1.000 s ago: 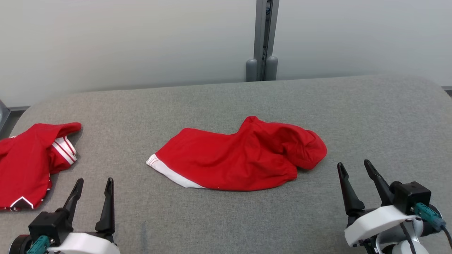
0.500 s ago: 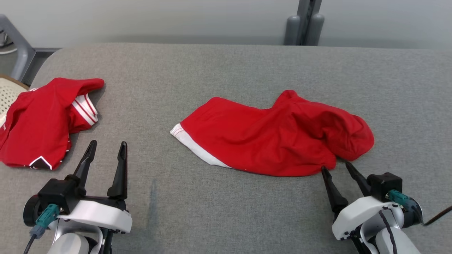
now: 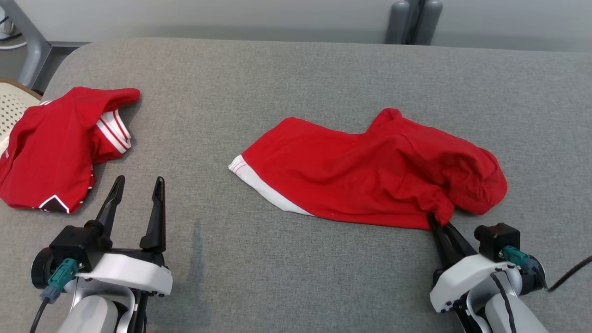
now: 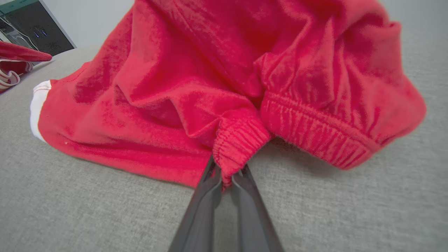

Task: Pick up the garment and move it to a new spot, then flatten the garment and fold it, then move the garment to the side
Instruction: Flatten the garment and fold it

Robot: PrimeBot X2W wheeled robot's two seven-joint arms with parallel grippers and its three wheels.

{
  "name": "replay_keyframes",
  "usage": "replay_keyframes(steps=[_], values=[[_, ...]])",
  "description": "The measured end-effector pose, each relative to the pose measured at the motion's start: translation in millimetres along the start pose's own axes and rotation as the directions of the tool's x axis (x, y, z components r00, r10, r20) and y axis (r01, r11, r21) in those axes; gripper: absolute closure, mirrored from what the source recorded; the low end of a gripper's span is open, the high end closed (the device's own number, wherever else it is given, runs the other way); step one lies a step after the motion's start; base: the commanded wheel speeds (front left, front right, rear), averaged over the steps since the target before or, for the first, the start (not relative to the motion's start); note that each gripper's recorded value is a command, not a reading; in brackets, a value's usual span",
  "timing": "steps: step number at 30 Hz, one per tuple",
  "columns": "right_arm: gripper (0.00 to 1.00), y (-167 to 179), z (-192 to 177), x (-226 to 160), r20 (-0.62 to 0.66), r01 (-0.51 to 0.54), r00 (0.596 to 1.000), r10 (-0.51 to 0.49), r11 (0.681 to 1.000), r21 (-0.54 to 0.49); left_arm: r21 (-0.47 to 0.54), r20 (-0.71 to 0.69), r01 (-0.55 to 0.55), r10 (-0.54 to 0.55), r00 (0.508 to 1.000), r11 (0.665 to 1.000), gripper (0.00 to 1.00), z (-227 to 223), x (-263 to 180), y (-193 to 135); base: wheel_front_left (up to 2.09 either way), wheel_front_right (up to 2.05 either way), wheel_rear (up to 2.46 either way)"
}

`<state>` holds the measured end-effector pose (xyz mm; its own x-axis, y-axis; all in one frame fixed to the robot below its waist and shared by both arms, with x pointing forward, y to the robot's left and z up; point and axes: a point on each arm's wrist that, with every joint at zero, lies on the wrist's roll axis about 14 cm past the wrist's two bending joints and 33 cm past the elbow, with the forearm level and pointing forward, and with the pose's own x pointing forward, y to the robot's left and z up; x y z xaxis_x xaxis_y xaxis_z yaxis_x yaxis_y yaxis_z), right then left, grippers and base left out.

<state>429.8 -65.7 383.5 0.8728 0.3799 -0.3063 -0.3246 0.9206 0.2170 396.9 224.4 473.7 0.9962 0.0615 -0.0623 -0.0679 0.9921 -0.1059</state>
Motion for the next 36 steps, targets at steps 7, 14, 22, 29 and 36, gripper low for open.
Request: replay_keyframes(steps=[7,14,22,29,36], values=[[1.00,-8.6,6.0,-34.2,0.058,0.043,0.997,-0.044,0.999,0.023,0.002,0.022,0.036,-0.036,0.999,0.999,0.00,5.6,2.9,-11.4,0.00,0.00,0.00],[1.00,-8.0,9.9,-77.4,0.081,0.087,0.993,-0.092,0.994,0.065,0.002,0.034,0.066,-0.066,0.997,0.998,0.00,8.8,8.8,-21.8,0.00,0.00,0.00],[1.00,-7.6,39.3,-106.1,0.131,0.113,0.984,-0.123,0.991,0.077,-0.005,0.023,0.092,-0.092,0.996,0.996,0.00,5.6,12.2,-32.5,0.00,0.00,0.00],[1.00,-9.7,62.3,-86.3,0.168,0.092,0.981,-0.100,0.994,0.057,0.001,0.030,0.092,-0.092,0.995,0.996,0.00,9.6,17.9,-31.4,0.00,0.00,0.00],[1.00,-1.4,82.7,-49.1,0.201,0.035,0.979,-0.036,0.999,0.007,-0.005,0.027,0.071,-0.071,0.997,0.997,0.00,6.9,20.0,-23.0,0.00,0.00,0.00]])
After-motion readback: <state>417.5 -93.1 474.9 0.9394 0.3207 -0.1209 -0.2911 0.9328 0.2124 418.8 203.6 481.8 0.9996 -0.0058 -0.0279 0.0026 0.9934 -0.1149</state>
